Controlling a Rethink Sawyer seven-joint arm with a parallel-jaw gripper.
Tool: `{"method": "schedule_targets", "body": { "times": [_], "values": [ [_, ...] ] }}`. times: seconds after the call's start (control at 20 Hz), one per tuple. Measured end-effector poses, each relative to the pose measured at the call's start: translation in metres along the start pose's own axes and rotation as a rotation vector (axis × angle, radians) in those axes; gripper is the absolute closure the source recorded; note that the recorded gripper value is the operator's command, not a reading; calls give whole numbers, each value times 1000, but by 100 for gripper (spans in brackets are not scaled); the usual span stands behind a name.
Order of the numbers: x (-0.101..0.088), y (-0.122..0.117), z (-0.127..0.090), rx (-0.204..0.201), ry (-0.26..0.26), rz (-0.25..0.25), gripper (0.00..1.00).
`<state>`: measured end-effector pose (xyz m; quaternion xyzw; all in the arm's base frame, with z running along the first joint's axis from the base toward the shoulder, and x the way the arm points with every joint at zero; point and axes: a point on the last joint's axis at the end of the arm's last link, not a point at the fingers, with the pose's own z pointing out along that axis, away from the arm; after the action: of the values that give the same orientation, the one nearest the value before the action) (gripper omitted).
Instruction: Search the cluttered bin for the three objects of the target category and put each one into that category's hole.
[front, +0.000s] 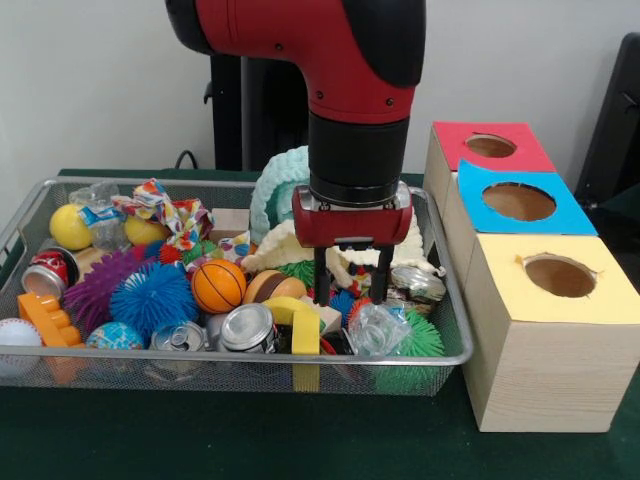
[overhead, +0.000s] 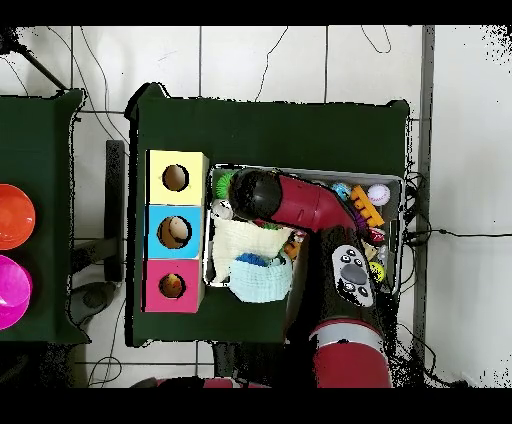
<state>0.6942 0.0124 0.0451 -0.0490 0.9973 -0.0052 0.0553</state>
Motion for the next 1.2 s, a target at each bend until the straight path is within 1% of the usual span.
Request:
{"method": "schedule_targets", "body": {
  "times": [0.25,0.4,0.65,0.9,1.2],
  "values": [
    [-5,-2,8,4,-3,1,0],
    [-5,-2,13,14,1,-1,0],
    [-5,4,22,27,12,-3,0],
    [-7,16,20,31,10,8,0],
    [-8,34,9,48,4,21,0]
  ]
}}
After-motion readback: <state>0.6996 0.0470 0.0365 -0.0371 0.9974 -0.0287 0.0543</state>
